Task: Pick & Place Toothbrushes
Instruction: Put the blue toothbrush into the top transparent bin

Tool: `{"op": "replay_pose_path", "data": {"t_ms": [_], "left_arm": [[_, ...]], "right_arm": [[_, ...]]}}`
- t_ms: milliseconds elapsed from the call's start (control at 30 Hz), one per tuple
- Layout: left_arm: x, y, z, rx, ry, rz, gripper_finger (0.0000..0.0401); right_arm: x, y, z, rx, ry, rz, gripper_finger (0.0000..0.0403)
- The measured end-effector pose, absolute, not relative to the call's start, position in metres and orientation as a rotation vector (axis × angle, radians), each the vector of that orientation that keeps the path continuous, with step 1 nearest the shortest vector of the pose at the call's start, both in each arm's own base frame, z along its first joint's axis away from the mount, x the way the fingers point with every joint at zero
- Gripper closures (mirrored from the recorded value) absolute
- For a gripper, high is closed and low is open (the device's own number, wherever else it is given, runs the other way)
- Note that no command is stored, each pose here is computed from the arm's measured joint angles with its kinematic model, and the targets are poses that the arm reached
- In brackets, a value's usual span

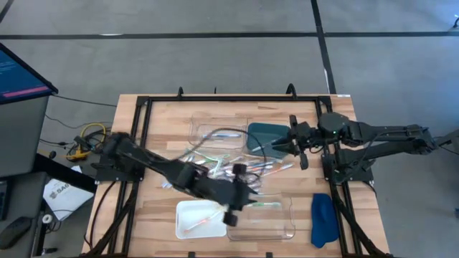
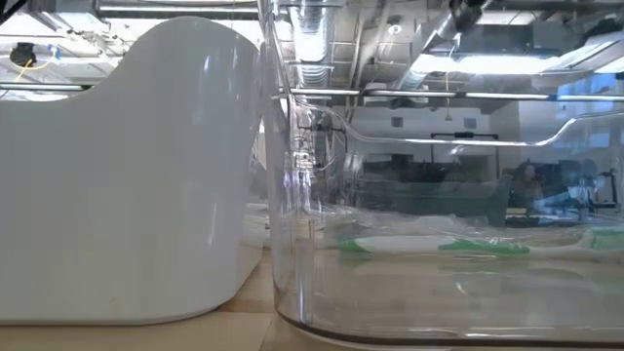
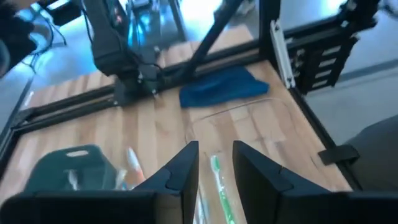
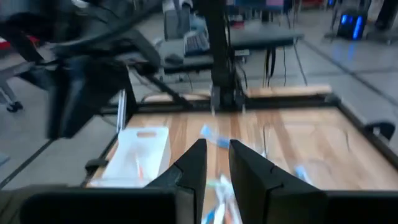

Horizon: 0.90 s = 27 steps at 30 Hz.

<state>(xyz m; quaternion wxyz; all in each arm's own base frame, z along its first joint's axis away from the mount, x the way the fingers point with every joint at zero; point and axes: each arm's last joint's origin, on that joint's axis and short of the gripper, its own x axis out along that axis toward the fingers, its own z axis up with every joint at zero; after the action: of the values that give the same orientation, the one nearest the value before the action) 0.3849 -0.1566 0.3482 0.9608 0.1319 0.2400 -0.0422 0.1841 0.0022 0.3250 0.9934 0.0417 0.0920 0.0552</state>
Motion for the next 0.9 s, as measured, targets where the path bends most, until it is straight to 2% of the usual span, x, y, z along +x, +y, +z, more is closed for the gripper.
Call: {"op": "replay_pose_path", "data": {"t_ms": [167, 400, 633, 700, 900], "left_arm": [[0.337, -0.118, 0.334, 0.219, 0.363, -0.038, 0.0308], [0.261, -0.061, 0.321, 0.137, -0.060, 0.082, 0.0307], [0.220, -0.018, 0.285, 0.128, -0.268, 0.241, 0.0307], [0.215, -0.012, 0.290, 0.111, -0.319, 0.241, 0.0307], [0.205, -0.010, 0.333, 0.159, -0.500, 0.073, 0.0307]], "right_arm": [[0.195, 0.001, 0.320, 0.080, 0.193, 0.106, 0.0340], [0.229, -0.012, 0.313, -0.011, 0.113, 0.059, 0.0340], [0.267, -0.030, 0.296, -0.174, 0.042, 0.003, 0.0340], [0.275, -0.035, 0.294, -0.228, -0.008, -0.017, 0.0340], [0.293, -0.047, 0.308, -0.264, -0.168, -0.067, 0.0340]]}}
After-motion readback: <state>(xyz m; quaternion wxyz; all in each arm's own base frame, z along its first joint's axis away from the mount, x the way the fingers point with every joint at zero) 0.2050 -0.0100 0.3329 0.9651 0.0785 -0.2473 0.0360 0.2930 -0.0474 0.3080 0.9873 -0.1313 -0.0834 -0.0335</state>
